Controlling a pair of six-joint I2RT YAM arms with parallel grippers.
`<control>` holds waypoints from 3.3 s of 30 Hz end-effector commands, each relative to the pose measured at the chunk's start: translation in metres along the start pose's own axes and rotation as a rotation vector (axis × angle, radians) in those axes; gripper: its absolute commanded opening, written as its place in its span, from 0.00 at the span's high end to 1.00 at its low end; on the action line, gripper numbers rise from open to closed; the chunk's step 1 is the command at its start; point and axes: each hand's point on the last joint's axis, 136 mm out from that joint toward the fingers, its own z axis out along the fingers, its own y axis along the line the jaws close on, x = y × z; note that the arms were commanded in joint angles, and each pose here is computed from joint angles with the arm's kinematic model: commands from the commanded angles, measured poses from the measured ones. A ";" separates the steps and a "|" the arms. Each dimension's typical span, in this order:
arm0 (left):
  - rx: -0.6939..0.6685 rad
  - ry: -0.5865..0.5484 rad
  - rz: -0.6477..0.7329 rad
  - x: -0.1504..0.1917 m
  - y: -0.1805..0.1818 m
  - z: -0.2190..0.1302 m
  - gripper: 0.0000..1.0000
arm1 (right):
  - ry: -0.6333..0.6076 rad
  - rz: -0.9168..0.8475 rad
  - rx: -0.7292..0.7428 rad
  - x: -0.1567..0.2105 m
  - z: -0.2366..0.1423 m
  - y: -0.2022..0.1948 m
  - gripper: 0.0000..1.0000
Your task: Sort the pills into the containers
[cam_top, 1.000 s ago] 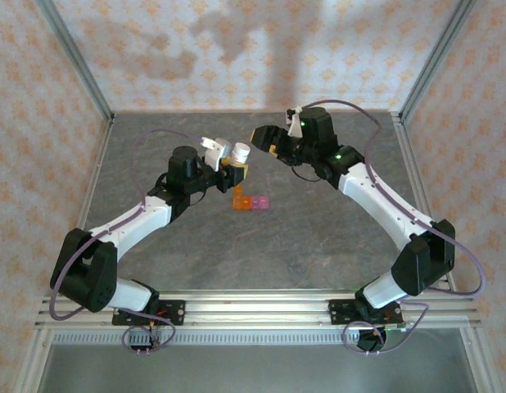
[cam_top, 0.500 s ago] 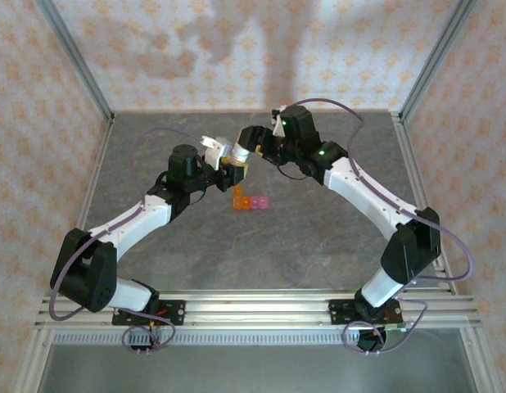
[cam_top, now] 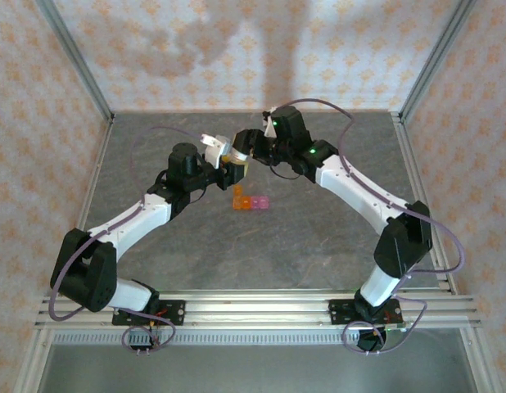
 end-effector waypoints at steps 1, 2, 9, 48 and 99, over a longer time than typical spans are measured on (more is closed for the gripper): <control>0.003 -0.070 0.048 -0.028 -0.006 -0.005 1.00 | -0.007 -0.029 0.000 -0.004 -0.003 0.007 0.53; 0.003 -0.072 0.050 -0.028 -0.006 -0.005 1.00 | -0.006 -0.042 0.004 -0.003 -0.003 0.006 0.56; 0.026 -0.072 0.046 -0.028 -0.011 -0.008 1.00 | 0.059 -0.293 -0.126 0.004 -0.007 0.013 0.61; 0.025 -0.070 0.047 -0.028 -0.012 -0.010 1.00 | -0.046 -0.058 -0.084 -0.006 -0.008 0.008 0.32; 0.007 -0.046 0.051 -0.021 -0.007 -0.006 1.00 | -0.132 0.019 -0.012 -0.024 -0.042 -0.011 0.22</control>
